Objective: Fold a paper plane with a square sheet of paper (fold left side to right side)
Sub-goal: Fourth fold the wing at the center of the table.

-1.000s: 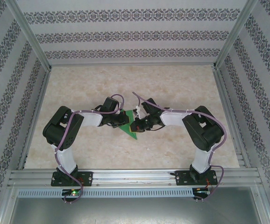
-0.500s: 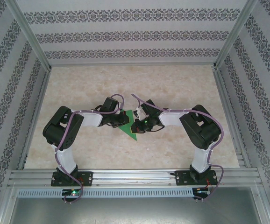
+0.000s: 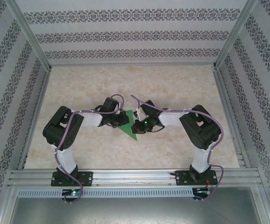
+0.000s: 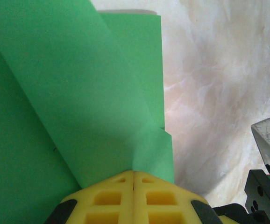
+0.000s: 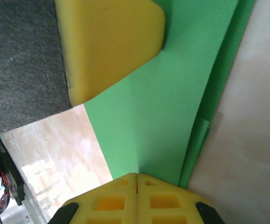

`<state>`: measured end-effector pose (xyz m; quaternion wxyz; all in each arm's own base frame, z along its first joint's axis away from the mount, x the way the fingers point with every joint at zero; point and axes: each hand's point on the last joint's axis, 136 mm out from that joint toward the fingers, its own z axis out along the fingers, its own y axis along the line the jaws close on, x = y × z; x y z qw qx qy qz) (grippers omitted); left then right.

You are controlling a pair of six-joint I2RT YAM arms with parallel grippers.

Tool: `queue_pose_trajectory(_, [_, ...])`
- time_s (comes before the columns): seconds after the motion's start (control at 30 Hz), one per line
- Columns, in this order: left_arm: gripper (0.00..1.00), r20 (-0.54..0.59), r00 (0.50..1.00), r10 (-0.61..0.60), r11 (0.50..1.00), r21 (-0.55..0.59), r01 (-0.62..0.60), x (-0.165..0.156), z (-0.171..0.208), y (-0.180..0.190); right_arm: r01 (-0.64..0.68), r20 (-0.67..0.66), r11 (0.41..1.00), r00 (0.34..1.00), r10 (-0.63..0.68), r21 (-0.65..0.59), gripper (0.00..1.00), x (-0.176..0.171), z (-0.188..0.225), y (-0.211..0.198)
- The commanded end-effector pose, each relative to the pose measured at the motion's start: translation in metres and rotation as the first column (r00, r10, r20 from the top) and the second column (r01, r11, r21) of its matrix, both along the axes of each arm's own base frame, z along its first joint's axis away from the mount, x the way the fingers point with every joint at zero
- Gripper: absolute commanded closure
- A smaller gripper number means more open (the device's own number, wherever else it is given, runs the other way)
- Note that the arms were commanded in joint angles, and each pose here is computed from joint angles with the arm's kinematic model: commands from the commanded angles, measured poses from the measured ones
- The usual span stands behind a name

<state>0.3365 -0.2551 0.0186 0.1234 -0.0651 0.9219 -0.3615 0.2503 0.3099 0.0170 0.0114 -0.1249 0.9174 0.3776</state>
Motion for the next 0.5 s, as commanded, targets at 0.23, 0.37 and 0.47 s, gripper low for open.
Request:
queue_pose_trajectory(0.23, [0.97, -0.029, 0.996, 0.090, 0.993, 0.073, -0.087, 0.005, -0.021, 0.031, -0.052, -0.093, 0.987, 0.995, 0.038, -0.151, 1.00, -0.034, -0.038, -0.027])
queue_pose_trajectory(0.37, [0.96, -0.014, 0.995, 0.100, 0.993, 0.071, -0.099, 0.014, -0.019, 0.035, -0.075, -0.107, 0.984, 0.993, 0.058, -0.160, 1.00, -0.040, -0.041, -0.029])
queue_pose_trajectory(0.47, [0.96, -0.002, 0.995, 0.105, 0.992, 0.074, -0.104, 0.021, -0.016, 0.039, -0.084, -0.120, 0.983, 0.991, 0.065, -0.163, 1.00, -0.043, -0.043, -0.030])
